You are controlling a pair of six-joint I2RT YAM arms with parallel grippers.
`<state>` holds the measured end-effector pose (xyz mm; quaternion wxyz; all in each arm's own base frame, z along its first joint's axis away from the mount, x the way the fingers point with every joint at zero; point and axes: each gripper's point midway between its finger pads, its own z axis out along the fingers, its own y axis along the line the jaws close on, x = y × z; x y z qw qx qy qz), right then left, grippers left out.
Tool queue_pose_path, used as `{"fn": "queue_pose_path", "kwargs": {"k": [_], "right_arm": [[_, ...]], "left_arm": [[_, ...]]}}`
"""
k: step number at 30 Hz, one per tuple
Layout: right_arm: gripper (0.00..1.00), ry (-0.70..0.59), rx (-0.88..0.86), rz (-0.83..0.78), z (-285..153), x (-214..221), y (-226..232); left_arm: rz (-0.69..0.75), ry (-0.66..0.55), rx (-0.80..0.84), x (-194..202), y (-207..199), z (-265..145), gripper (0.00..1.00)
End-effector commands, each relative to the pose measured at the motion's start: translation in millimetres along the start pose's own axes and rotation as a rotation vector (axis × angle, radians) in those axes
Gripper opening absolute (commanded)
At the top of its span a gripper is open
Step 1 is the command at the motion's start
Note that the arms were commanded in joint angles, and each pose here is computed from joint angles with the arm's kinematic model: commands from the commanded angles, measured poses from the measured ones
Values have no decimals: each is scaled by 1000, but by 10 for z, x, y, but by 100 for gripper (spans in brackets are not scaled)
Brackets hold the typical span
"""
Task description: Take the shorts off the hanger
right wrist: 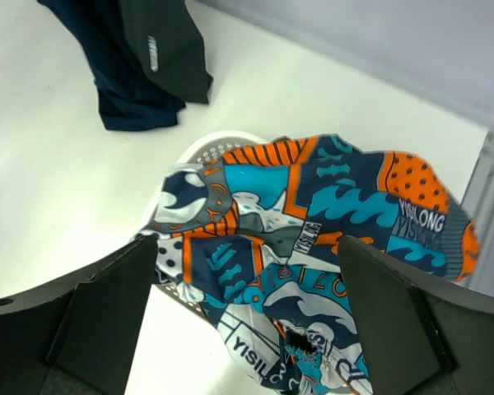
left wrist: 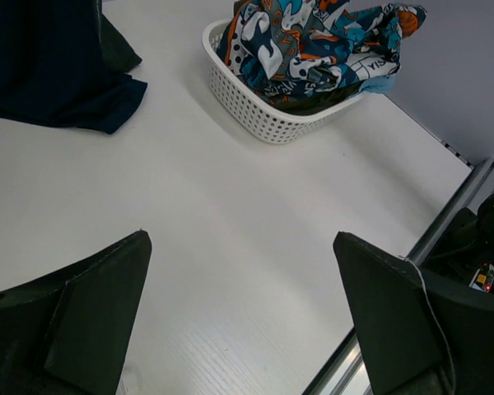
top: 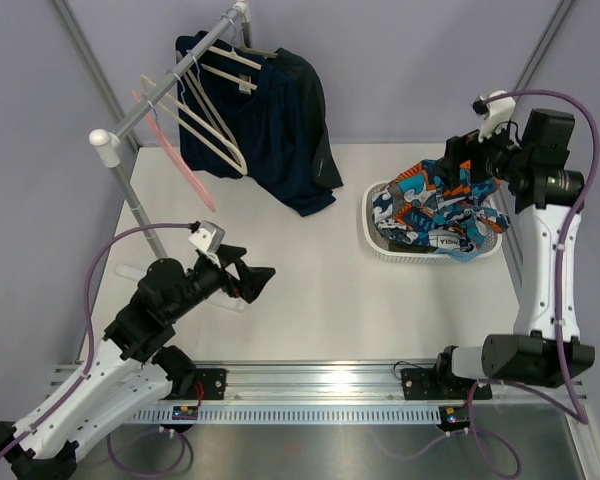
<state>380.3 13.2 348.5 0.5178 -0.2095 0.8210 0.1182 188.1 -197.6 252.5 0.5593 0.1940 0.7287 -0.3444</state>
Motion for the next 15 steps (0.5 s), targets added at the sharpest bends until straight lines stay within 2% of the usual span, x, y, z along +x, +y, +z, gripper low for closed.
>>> {"fn": "queue_pose_path", "kwargs": {"k": [1,6,11,15], "right_arm": [[99,-6,52,-17,-121,77,63],[99,-25,200,96,-263,81,-37],[99,-103,321,61,-419,-12,-163],[99,-178,328,-3,-530,-78,-91]], "left_arm": [[-47,-113,-48,-402,-2,-66,99],[-59,-131,-75,-464,18,-205,99],[-63,-165,-91,-464,45,-362,99],[-60,-163,-107,-404,77,-464,99]]}}
